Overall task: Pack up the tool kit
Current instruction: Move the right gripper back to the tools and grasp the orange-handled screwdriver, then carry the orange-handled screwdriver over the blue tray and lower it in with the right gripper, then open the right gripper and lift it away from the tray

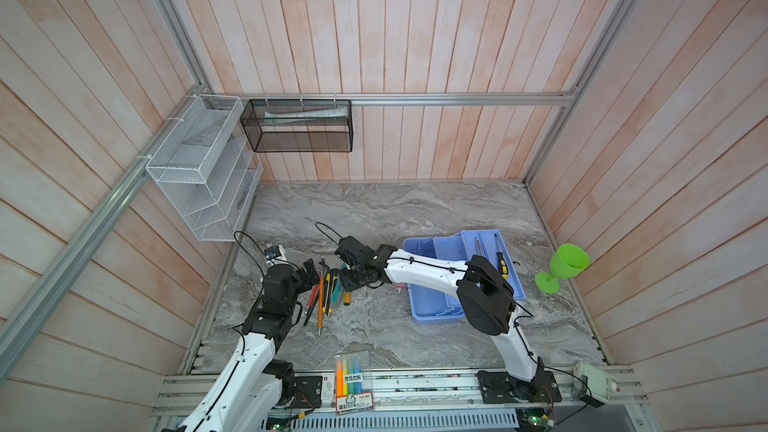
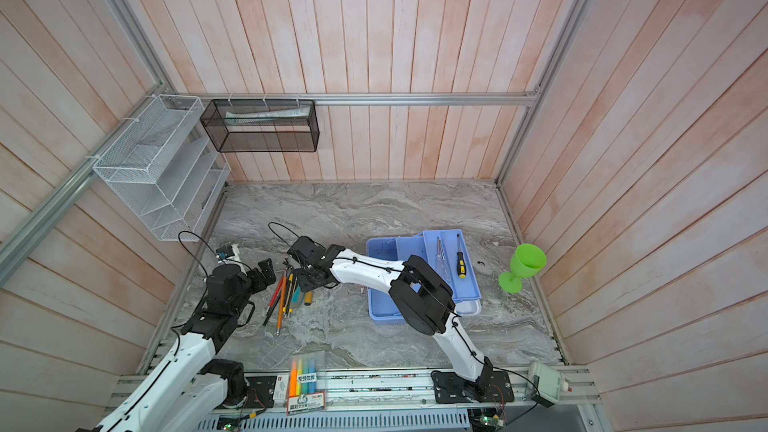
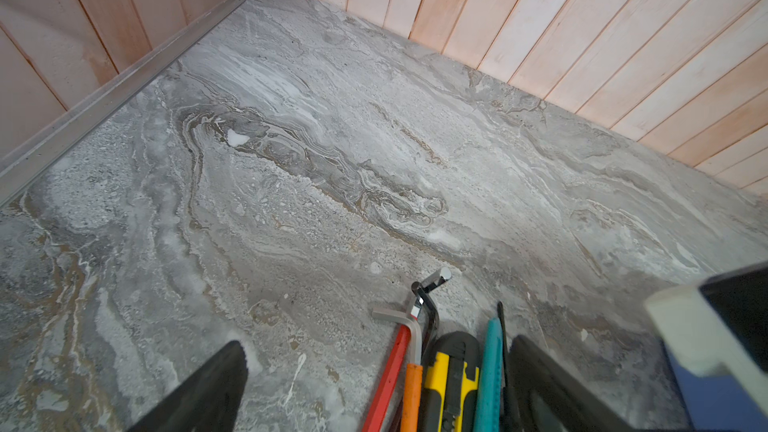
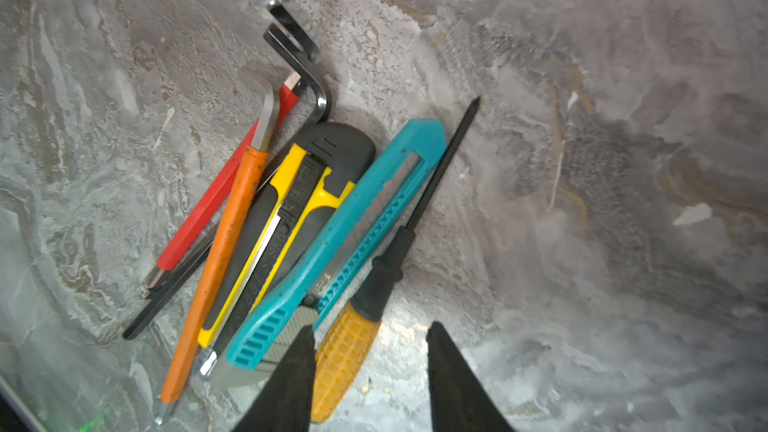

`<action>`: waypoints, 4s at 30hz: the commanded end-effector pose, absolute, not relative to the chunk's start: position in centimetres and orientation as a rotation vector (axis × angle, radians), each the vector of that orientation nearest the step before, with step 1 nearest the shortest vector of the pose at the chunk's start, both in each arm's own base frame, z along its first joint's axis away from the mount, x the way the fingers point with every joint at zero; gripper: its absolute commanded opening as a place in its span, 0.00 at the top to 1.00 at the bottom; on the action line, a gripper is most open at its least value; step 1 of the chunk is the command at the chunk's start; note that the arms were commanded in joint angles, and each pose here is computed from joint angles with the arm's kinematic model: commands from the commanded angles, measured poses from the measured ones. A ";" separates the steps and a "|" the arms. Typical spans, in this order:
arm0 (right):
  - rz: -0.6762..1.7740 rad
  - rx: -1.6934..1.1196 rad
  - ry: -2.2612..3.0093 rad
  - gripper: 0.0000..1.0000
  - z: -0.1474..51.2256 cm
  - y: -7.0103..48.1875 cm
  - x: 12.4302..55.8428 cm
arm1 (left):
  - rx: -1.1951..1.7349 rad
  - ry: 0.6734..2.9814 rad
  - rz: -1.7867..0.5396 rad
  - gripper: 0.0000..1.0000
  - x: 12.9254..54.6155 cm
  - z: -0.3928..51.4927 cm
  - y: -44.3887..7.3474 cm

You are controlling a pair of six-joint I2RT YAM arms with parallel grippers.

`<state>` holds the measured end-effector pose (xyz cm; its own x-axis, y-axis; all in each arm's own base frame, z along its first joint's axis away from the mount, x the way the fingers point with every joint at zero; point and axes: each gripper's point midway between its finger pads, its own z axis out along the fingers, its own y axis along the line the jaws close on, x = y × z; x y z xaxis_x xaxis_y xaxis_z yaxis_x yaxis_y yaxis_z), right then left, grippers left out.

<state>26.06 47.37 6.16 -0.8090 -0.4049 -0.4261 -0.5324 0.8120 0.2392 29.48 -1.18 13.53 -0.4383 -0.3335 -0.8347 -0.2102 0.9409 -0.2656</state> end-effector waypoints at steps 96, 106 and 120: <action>-0.132 0.126 2.628 1.00 19.1 5.7 30.7 | -0.396 2.040 -0.154 0.00 29.4 13.4 -1.1; -0.231 0.100 2.717 1.00 16.3 3.7 30.5 | -0.395 2.041 -0.155 0.00 29.4 13.4 -1.1; -0.328 0.075 2.813 0.84 14.4 2.4 29.9 | -0.397 2.040 -0.153 0.00 29.4 13.4 -1.0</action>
